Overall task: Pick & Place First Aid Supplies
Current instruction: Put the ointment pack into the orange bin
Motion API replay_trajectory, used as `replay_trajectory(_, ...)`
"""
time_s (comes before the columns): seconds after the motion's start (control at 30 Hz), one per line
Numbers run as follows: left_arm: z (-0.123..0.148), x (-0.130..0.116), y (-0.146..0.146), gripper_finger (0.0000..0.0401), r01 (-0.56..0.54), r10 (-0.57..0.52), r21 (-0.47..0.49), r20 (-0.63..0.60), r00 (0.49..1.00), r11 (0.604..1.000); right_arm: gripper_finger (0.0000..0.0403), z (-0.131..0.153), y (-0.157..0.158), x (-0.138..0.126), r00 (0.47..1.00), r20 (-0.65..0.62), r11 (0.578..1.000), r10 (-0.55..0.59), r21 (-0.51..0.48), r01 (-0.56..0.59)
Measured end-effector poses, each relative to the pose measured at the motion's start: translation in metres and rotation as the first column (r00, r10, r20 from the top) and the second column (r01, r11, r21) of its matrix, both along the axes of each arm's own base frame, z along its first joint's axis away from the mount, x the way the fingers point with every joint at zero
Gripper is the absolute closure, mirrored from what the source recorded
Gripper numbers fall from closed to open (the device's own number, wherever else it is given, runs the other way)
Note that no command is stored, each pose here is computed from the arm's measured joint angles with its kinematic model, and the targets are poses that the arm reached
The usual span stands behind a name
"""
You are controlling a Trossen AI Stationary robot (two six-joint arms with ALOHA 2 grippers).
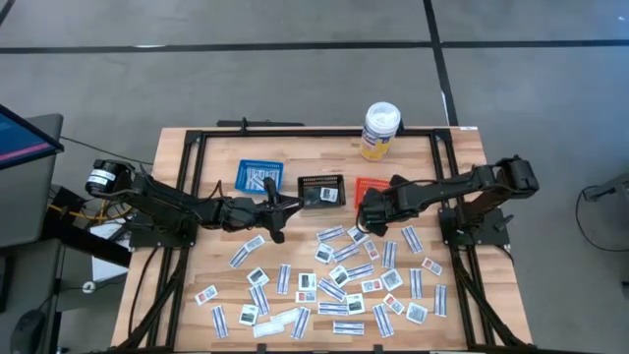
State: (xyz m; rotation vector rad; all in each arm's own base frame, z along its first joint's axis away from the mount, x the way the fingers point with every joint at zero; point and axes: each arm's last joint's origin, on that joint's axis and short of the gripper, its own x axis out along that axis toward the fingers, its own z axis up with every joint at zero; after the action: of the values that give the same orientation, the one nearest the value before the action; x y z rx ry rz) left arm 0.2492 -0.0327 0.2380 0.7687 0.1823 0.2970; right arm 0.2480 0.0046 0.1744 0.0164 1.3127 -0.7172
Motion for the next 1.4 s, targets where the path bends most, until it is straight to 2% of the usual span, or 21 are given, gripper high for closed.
replay_trajectory(0.27, 0.001, 0.0, 0.0, 0.0296, 0.004, -0.004, -0.004, 0.01, 1.0, 1.0, 0.032, 0.009, 0.005, 0.007, 0.999, 0.03, 1.0, 0.022, -0.008, -0.022)
replay_trajectory(0.43, 0.001, 0.0, -0.001, 0.0296, 0.007, -0.006, -0.054, 0.028, 1.0, 0.999, 0.0311, 0.033, 0.004, 0.023, 0.992, 0.114, 0.994, 0.044, -0.101, -0.033)
replay_trajectory(0.53, 0.001, 0.0, -0.004, 0.0296, 0.06, -0.055, -0.115, 0.048, 0.997, 0.992, 0.031, 0.046, 0.009, 0.032, 0.981, 0.185, 0.99, 0.061, -0.135, -0.036)
replay_trajectory(0.6, 0.0, 0.001, -0.008, 0.0296, 0.151, -0.141, -0.186, 0.065, 0.988, 0.971, 0.031, 0.051, 0.012, 0.04, 0.965, 0.238, 0.982, 0.114, -0.171, -0.074)
replay_trajectory(0.7, -0.003, 0.0, -0.014, 0.0294, 0.282, -0.273, -0.333, 0.075, 0.959, 0.9, 0.031, 0.057, 0.014, 0.054, 0.923, 0.304, 0.958, 0.238, -0.23, -0.171)
replay_trajectory(0.8, -0.012, -0.002, -0.021, 0.0289, 0.309, -0.341, -0.464, 0.016, 0.94, 0.83, 0.031, 0.065, 0.015, 0.068, 0.855, 0.394, 0.936, 0.337, -0.24, -0.258)
replay_trajectory(0.97, -0.032, -0.009, -0.026, 0.027, 0.165, -0.329, -0.645, -0.143, 0.933, 0.747, 0.031, 0.073, 0.019, 0.079, 0.739, 0.467, 0.873, 0.486, -0.223, -0.433)
replay_trajectory(1.03, -0.037, -0.013, -0.029, 0.026, 0.109, -0.322, -0.69, -0.188, 0.928, 0.715, 0.031, 0.074, 0.021, 0.08, 0.712, 0.478, 0.855, 0.514, -0.22, -0.47)
replay_trajectory(1.13, -0.042, -0.017, -0.033, 0.0247, 0.053, -0.323, -0.73, -0.234, 0.917, 0.681, 0.031, 0.074, 0.019, 0.081, 0.704, 0.466, 0.842, 0.536, -0.237, -0.485)
replay_trajectory(1.2, -0.047, -0.02, -0.035, 0.0241, 0.003, -0.318, -0.739, -0.286, 0.904, 0.673, 0.031, 0.074, 0.017, 0.081, 0.705, 0.455, 0.838, 0.544, -0.245, -0.488)
replay_trajectory(1.27, -0.055, -0.026, -0.034, 0.0238, -0.09, -0.282, -0.726, -0.375, 0.883, 0.682, 0.031, 0.074, 0.013, 0.081, 0.711, 0.455, 0.843, 0.536, -0.245, -0.479)
replay_trajectory(1.33, -0.063, -0.035, -0.03, 0.0237, -0.232, -0.192, -0.685, -0.482, 0.855, 0.691, 0.031, 0.074, 0.008, 0.082, 0.719, 0.455, 0.85, 0.525, -0.244, -0.466)
replay_trajectory(1.4, -0.071, -0.044, -0.025, 0.0237, -0.37, -0.101, -0.642, -0.573, 0.813, 0.671, 0.031, 0.074, 0.003, 0.082, 0.728, 0.454, 0.857, 0.514, -0.244, -0.453)
